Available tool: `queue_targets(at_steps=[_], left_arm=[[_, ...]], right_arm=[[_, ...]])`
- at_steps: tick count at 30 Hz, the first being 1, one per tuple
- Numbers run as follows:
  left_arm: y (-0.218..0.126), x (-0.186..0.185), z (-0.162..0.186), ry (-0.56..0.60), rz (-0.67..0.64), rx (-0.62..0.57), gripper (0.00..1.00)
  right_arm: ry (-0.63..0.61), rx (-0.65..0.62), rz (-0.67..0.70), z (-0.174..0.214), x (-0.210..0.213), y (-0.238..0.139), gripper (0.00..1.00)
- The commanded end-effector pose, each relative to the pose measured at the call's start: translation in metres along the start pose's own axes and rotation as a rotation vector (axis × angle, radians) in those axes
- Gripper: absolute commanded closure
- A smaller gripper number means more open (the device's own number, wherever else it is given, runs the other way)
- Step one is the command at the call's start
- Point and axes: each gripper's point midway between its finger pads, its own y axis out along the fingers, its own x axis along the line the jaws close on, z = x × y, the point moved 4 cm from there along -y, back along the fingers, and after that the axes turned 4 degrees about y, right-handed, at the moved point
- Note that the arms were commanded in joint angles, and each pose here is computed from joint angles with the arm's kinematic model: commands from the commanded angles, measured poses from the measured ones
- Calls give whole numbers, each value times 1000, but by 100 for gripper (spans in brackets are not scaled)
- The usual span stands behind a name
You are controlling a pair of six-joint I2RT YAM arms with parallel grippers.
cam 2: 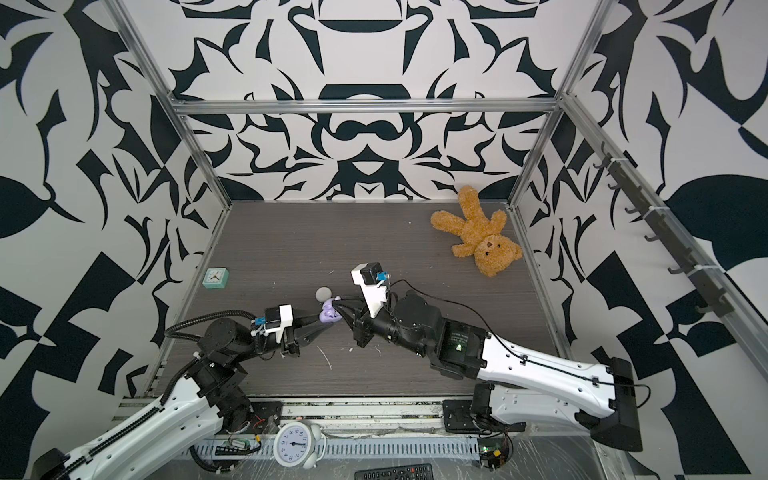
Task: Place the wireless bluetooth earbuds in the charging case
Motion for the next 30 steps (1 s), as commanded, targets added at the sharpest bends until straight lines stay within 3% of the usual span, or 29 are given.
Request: queue_targets(at_steps=[1, 14, 30], left_arm=[[-1, 1, -4, -2, -7, -35, 100], [-1, 5, -7, -51, -22, -49, 100], [2, 5, -2, -89, -9, -28, 100]], right_arm=[[-18, -45, -56, -8, 15, -4, 93], [-46, -31, -15, 4, 12, -2, 93], [-84, -98, 47, -12, 9, -3, 94]])
